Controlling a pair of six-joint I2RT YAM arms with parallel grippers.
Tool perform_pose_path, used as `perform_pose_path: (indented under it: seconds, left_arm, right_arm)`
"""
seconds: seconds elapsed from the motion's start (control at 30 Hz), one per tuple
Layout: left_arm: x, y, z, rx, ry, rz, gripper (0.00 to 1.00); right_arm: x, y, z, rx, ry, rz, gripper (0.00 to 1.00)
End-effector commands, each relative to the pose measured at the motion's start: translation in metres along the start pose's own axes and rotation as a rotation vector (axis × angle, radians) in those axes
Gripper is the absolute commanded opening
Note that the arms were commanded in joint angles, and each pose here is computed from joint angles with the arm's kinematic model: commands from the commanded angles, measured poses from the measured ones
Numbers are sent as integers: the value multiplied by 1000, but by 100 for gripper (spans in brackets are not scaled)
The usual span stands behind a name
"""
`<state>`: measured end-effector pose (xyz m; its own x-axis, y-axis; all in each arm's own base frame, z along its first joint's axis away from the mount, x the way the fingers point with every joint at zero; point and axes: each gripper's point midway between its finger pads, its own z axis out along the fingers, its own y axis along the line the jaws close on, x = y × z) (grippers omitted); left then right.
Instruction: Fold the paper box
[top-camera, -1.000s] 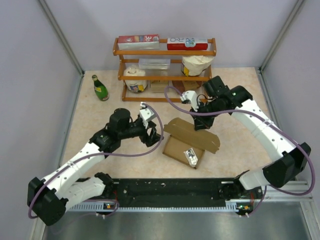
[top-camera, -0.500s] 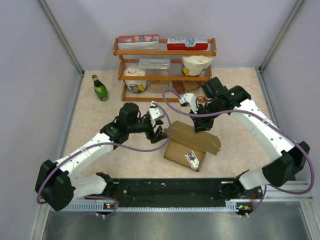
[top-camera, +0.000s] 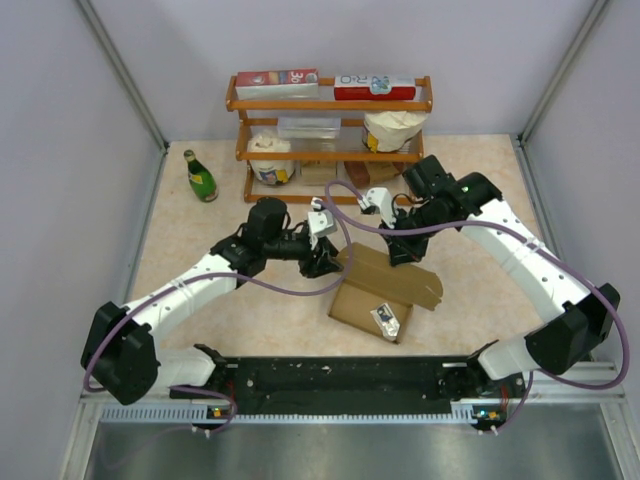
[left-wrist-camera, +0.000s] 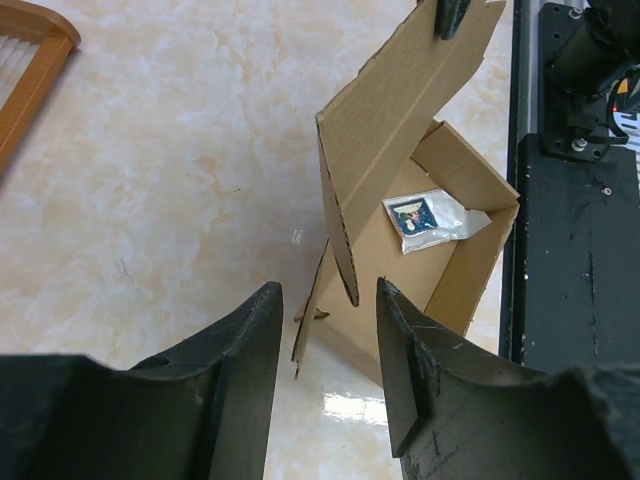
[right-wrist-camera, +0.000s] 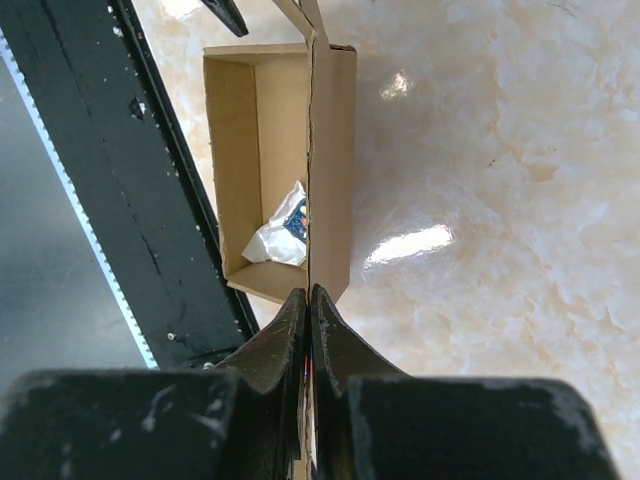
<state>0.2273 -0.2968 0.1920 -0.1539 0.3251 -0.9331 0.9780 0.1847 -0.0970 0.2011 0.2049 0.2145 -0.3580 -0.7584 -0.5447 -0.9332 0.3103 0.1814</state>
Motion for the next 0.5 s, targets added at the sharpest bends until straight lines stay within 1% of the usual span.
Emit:
perform_pose_path:
  seconds: [0.0, 0.13, 0.33, 0.4, 0.47]
  left_arm:
    - [-21, -4, 2, 44, -50, 54, 47]
    - [-16, -6, 6, 59, -37, 49, 43]
    - [-7, -4, 11, 53, -4, 46, 44]
    - [-7, -4, 12, 54, -1, 46, 42]
    - [-8, -4, 12, 54, -6, 49, 37]
  right_arm:
    - [-9, 5, -7, 10, -50, -46, 0]
    - [-10, 5, -7, 10, -52, -46, 0]
    - [-10, 6, -8, 7, -55, -47, 0]
    - [-9, 6, -7, 10, -50, -44, 0]
    - [-10, 5, -8, 13, -53, -46, 0]
